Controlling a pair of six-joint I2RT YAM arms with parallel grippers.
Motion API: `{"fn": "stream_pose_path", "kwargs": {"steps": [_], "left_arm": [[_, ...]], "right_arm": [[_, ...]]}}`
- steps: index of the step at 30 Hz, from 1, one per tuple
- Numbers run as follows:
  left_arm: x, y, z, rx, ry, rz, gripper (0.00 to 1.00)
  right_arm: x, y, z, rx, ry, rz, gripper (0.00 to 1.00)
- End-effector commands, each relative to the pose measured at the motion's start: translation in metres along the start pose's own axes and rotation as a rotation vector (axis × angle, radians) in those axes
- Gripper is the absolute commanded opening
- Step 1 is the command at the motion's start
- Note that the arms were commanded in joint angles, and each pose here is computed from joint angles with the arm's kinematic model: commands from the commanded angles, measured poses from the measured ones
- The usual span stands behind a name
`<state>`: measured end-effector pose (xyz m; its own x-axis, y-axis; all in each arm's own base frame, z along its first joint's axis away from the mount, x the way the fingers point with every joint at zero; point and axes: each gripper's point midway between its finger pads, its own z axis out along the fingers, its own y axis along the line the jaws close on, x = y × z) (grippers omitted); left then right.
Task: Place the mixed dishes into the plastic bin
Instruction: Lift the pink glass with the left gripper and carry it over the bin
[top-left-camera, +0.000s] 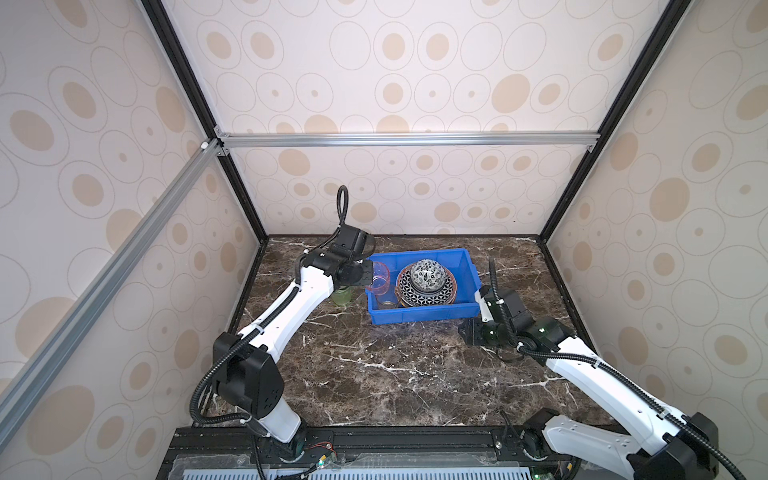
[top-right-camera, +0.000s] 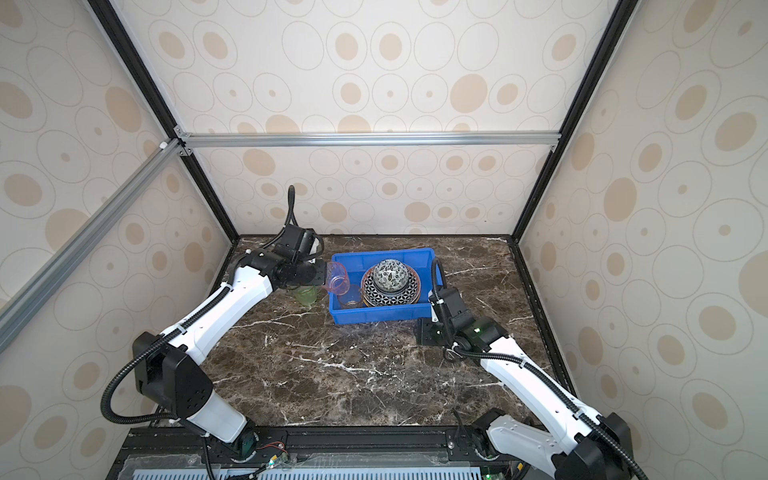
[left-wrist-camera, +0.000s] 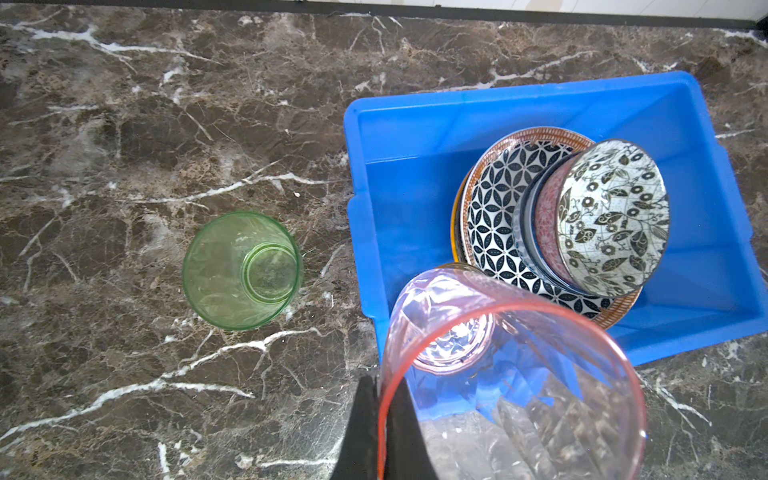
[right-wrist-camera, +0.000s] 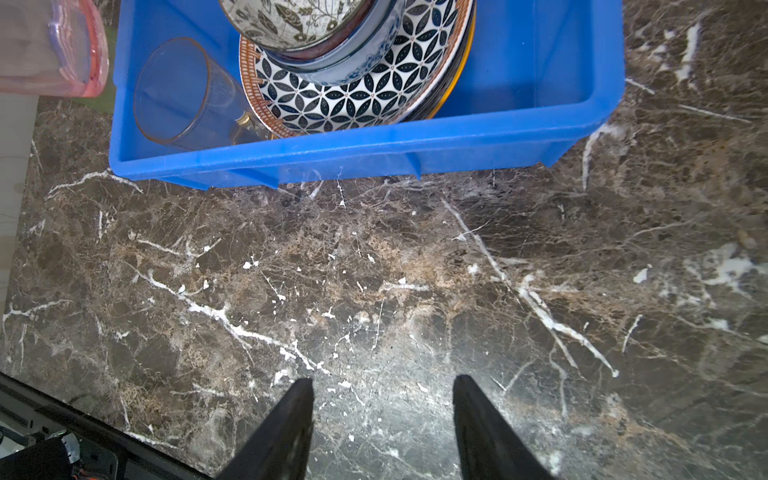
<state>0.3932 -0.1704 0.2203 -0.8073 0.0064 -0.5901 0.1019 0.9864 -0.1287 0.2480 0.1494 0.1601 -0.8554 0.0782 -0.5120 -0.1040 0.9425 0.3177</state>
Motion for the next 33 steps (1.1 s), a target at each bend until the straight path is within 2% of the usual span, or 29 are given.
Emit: {"fn": "stream_pose_path", "kwargs": {"steps": [1, 16, 33], "left_arm": [[-0.013, -0.011, -0.008, 0.006, -0.026, 0.023, 0.0], [-0.005, -0.028, 0.018, 0.007, 0.034, 0.063, 0.0], [0.011, -0.028, 0.04, -0.019, 0.101, 0.089, 0.0]], "right_arm": [[0.004, -0.009, -0.003, 0.028, -0.007, -0.008, 0.57], [0.008, -0.015, -0.006, 0.049, -0.012, -0.009, 0.57], [0.011, -0.015, -0.005, 0.048, -0.003, -0.006, 0.57]]}}
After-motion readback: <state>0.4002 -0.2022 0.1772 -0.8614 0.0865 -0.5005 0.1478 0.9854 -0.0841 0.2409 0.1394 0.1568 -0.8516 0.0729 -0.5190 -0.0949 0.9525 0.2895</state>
